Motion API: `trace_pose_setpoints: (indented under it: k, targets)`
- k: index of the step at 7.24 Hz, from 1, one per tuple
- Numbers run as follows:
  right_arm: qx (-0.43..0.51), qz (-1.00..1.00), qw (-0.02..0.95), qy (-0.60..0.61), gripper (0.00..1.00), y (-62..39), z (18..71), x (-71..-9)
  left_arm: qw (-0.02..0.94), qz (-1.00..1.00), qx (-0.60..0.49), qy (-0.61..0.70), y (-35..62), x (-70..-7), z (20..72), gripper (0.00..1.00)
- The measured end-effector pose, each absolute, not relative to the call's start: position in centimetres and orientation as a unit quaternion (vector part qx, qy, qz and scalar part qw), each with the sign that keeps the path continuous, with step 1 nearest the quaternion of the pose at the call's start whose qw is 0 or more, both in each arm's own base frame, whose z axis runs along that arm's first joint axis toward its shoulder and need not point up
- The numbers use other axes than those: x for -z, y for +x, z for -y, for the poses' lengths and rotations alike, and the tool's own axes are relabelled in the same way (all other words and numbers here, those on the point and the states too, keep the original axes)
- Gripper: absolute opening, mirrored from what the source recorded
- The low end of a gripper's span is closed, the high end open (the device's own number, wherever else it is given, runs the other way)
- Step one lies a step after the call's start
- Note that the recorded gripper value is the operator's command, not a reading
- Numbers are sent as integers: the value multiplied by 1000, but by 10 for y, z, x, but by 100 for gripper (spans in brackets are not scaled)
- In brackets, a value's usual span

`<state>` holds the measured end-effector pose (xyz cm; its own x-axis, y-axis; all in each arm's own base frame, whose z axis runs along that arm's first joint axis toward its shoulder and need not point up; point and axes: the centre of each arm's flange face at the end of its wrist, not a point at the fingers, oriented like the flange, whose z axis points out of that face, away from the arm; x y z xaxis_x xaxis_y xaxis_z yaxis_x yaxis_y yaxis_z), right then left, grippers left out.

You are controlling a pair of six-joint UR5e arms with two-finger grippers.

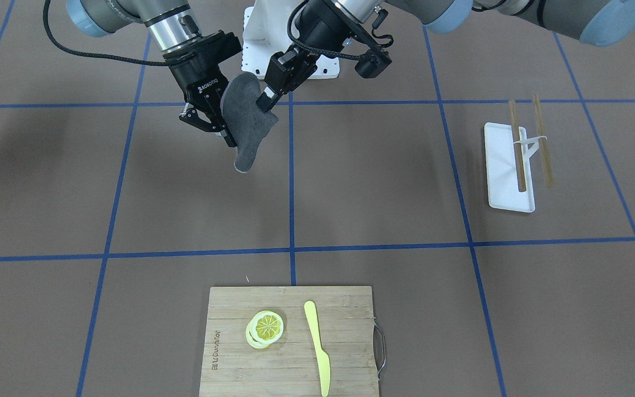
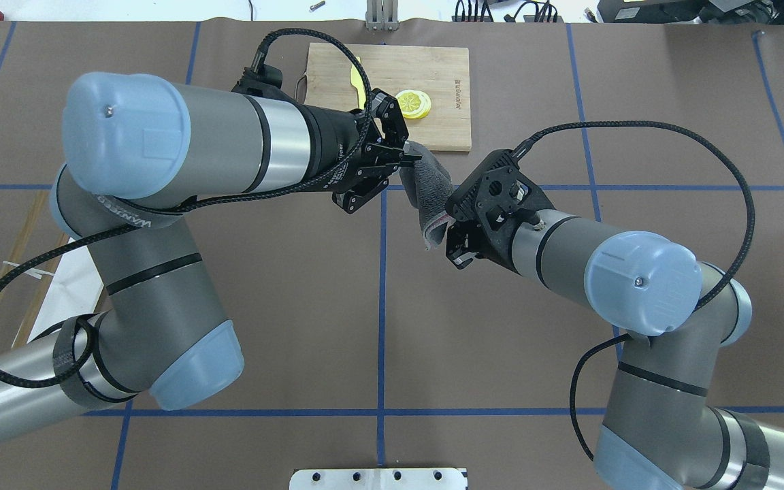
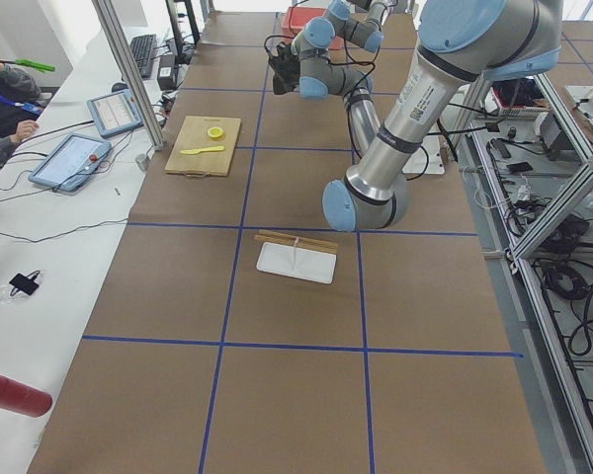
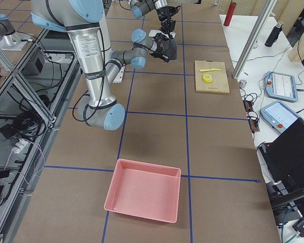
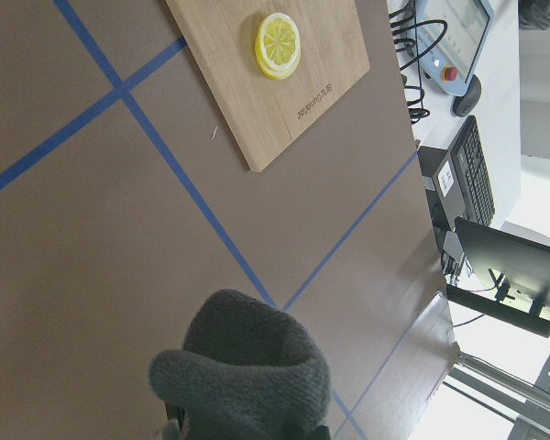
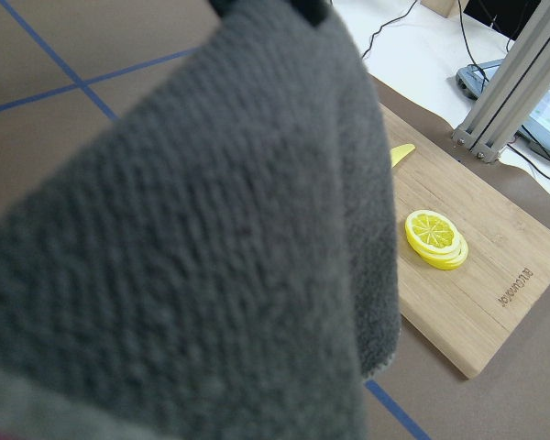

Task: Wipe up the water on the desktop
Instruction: 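Open the left gripper and withdraw it while the right gripper pulls the towel away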

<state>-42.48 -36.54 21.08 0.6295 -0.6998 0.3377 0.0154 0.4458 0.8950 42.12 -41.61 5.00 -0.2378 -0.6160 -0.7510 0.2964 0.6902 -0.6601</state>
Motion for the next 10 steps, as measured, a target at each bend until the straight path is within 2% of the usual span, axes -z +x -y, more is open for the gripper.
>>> trace_pose_setpoints:
  k: [1, 2, 3, 8, 10]
  targets:
    - [232, 363, 769, 473, 0, -423, 365, -210, 607, -691, 375, -115, 421, -50, 416, 0]
    - [231, 363, 768, 474, 0, -421, 365, -210, 607, -691, 374, -114, 421, -50, 416, 27]
    - [229, 362, 768, 475, 0, -419, 367, -209, 610, -691, 373, -110, 420, -53, 417, 99]
    - [199, 355, 772, 488, 0, -395, 391, -202, 698, -660, 278, 14, 408, -127, 418, 99]
    - [147, 373, 781, 478, 0, -378, 404, -200, 744, -626, 218, 84, 395, -172, 425, 99]
